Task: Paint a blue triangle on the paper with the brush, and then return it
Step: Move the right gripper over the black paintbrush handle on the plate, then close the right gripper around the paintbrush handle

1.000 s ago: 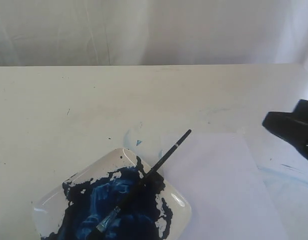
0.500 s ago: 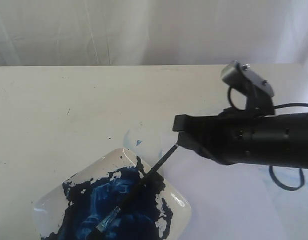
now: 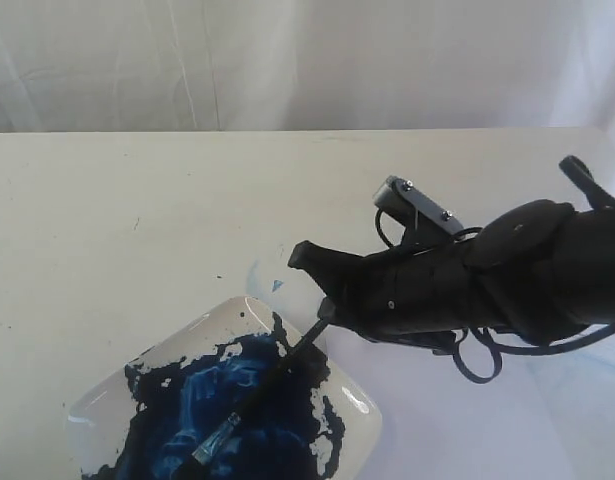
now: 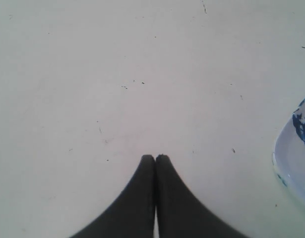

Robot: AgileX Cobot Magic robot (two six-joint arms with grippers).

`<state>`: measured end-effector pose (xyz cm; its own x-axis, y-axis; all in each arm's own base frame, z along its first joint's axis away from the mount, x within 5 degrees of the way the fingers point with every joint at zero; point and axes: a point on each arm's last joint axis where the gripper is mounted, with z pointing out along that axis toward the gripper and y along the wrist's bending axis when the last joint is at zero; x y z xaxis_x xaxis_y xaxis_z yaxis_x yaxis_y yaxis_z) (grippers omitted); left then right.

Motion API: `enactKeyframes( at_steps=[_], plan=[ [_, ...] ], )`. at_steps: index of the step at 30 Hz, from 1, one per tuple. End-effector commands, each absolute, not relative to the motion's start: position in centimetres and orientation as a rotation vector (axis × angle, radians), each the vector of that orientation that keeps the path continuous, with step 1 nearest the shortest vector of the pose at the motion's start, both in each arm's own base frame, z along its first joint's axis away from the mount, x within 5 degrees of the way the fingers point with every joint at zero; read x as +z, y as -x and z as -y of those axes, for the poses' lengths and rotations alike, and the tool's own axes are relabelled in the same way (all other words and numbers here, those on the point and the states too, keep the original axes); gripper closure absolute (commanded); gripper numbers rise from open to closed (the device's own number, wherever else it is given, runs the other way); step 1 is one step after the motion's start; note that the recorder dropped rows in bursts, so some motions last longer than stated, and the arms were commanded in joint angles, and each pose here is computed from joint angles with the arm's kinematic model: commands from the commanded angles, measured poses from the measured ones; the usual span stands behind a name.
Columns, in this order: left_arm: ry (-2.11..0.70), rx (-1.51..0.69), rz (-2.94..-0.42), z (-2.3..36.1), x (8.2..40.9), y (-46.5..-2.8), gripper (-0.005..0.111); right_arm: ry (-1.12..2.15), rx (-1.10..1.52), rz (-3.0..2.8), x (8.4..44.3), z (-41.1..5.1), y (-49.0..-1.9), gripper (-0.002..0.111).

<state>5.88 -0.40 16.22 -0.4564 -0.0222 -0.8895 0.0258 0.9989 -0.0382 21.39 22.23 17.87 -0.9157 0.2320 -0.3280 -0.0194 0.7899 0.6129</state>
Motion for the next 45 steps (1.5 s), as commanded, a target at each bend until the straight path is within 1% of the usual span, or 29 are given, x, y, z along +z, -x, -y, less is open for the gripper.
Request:
enactKeyframes(
  at_steps=[1,5,8,10,12,18,20,27,33,45],
  plan=[
    [0.009,-0.062,-2.051,0.4,16.1,-5.9,0.107,-0.195,0.887,-2.610,17.2,-22.6,-21.7,0.108],
    [0.009,-0.062,-2.051,0.4,16.1,-5.9,0.107,-0.375,0.890,-2.586,16.9,-22.4,-22.1,0.108],
    [0.009,-0.062,-2.051,0.4,16.1,-5.9,0.107,-0.422,0.871,-2.571,16.7,-22.3,-22.4,0.108],
    [0.009,-0.062,-2.051,0.4,16.1,-5.9,0.107,-0.424,0.865,-2.574,16.5,-22.3,-22.4,0.105],
    [0.009,-0.062,-2.051,0.4,16.1,-5.9,0.107,-0.426,0.855,-2.583,16.2,-22.3,-22.4,0.098],
    [0.009,-0.062,-2.051,0.4,16.1,-5.9,0.107,-0.446,0.878,-2.634,15.3,-23.1,-22.7,0.070],
    [0.009,-0.062,-2.051,0.4,16.1,-5.9,0.107,-0.443,0.884,-2.638,15.1,-23.5,-23.0,0.065],
    [0.009,-0.062,-2.051,0.4,16.1,-5.9,0.107,-0.454,0.864,-2.638,14.4,-24.2,-23.9,0.065],
    [0.009,-0.062,-2.051,0.4,16.1,-5.9,0.107,-0.543,0.822,-2.633,13.5,-24.0,-24.2,0.065],
    [0.009,-0.062,-2.051,0.4,16.1,-5.9,0.107,-0.657,0.810,-2.583,13.6,-23.8,-24.6,0.065]
  ],
)
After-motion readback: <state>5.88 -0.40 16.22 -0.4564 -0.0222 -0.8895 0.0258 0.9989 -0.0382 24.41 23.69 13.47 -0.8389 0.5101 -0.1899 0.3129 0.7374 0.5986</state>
